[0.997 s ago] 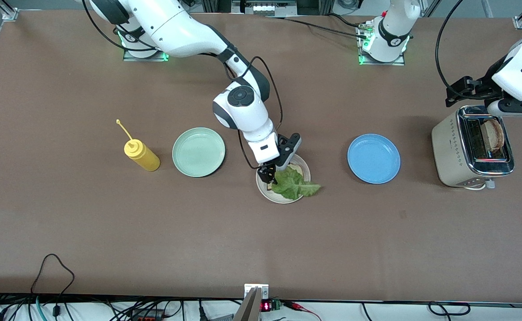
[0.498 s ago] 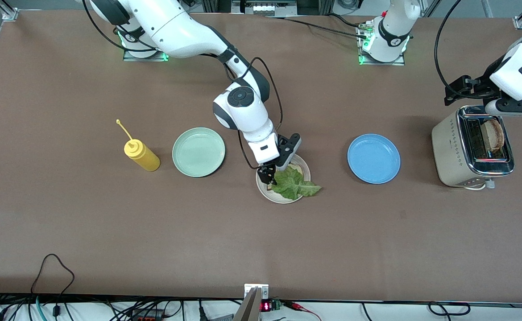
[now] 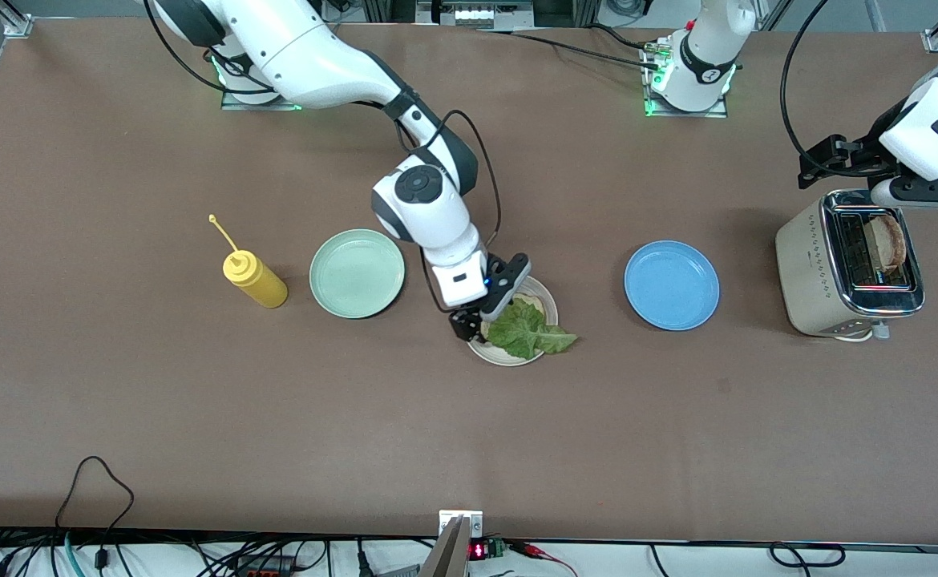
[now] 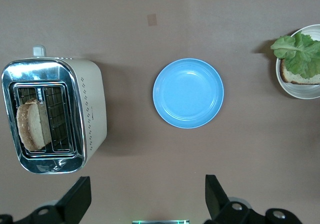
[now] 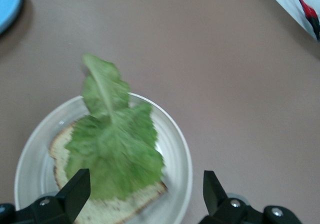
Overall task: Make sandwich in beige plate with both arms
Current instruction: 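Withdraw the right gripper while the left gripper reaches into the toaster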
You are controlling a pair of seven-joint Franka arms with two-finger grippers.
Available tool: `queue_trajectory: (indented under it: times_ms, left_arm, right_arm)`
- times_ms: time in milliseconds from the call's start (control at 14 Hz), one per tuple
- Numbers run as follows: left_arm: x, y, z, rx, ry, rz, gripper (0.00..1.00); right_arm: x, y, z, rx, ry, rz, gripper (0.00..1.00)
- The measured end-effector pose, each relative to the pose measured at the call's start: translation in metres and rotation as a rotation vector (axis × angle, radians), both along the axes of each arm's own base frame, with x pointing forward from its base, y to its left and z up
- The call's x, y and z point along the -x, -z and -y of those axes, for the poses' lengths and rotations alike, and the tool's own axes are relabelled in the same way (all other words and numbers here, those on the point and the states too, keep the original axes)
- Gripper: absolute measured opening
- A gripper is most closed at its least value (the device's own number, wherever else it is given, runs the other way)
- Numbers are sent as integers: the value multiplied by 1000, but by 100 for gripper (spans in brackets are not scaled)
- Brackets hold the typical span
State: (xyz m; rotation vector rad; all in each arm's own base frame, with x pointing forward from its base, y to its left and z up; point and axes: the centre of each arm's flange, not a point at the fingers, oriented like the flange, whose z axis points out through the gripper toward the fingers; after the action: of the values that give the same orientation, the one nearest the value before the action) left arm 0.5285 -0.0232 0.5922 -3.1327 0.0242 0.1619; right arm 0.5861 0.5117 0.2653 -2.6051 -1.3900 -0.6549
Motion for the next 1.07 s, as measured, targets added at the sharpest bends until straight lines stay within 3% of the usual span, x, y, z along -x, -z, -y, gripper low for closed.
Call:
queue_trajectory:
  times_ms: [427,783,1068]
  left_arm:
    - [3,3,-9,-1,-18,-33,100]
    - [-1,12,-26,0,-49,-50,100]
    - [-16,37,-23,1,-43,-100,100]
  right_arm:
    - [-55,-106,95,25,167,-122,100]
    - [-83,-171,188,58,288,-180,100]
    - [-92,-205,280,73,473,-319,100]
